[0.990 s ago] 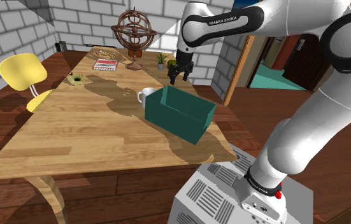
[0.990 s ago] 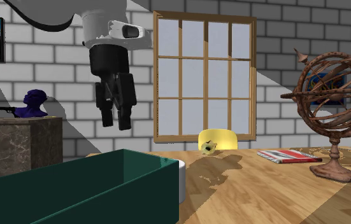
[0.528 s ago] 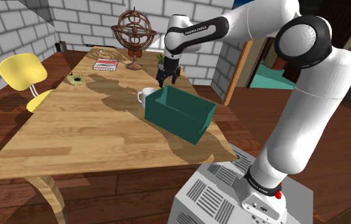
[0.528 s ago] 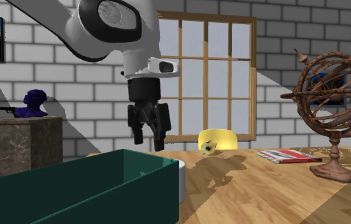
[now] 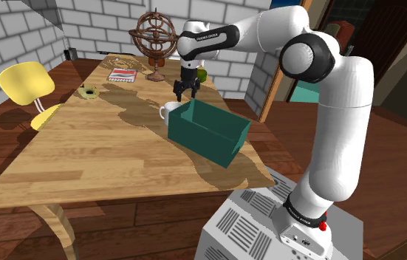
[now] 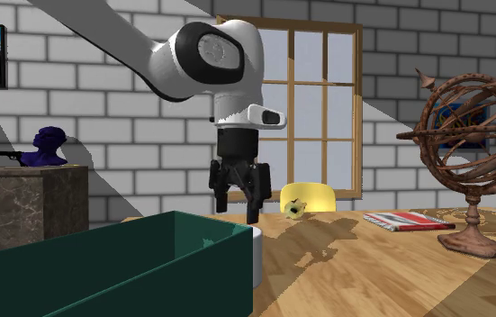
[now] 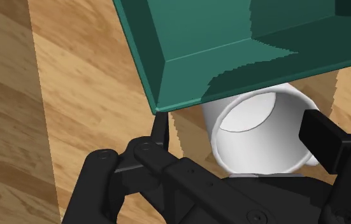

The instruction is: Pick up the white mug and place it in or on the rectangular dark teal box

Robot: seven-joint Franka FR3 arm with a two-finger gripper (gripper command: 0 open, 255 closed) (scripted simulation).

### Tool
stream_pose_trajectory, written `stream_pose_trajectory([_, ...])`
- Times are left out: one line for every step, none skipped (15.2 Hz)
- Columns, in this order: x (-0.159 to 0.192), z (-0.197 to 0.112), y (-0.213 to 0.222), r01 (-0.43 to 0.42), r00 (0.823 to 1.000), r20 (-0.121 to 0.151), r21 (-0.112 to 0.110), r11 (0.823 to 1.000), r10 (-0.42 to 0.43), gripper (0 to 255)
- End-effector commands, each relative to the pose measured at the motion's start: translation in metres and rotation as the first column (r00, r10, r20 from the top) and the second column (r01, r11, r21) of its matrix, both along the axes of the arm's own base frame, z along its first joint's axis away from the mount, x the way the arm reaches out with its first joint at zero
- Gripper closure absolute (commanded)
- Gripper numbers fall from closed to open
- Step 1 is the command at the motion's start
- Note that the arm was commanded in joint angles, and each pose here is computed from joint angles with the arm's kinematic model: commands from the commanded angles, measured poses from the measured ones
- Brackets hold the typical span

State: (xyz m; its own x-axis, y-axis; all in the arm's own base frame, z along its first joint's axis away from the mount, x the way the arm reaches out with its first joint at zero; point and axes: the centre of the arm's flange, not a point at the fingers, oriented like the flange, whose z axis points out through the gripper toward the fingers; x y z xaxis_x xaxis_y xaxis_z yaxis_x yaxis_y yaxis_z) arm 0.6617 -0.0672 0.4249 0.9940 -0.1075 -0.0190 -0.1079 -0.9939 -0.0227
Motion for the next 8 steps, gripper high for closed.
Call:
stream_pose_trajectory([0.026, -0.045, -0.004, 0.006, 0.997, 0.08, -0.017, 1.0, -0.004, 0])
stream_pose_trajectory([0.026, -0.05, -0.004, 0.006, 0.997, 0.08, -0.017, 1.0, -0.004, 0])
stream_pose_trajectory([0.027, -0.055, -0.004, 0.006, 0.997, 0.08, -0.017, 1.0, -0.004, 0])
stream_pose_trajectory([0.027, -0.061, -0.004, 0.006, 0.997, 0.08, -0.017, 1.0, -0.004, 0])
stream_pose_trajectory([0.027, -0.066, -0.004, 0.006, 0.997, 0.08, -0.017, 1.0, -0.004, 0])
stream_pose_trajectory([0.028, -0.071, -0.004, 0.006, 0.997, 0.08, -0.017, 1.0, -0.004, 0])
stream_pose_trajectory([0.028, -0.076, -0.004, 0.006, 0.997, 0.08, -0.017, 1.0, -0.004, 0])
stream_pose_trajectory([0.028, -0.079, -0.004, 0.006, 0.997, 0.08, -0.017, 1.0, -0.004, 0])
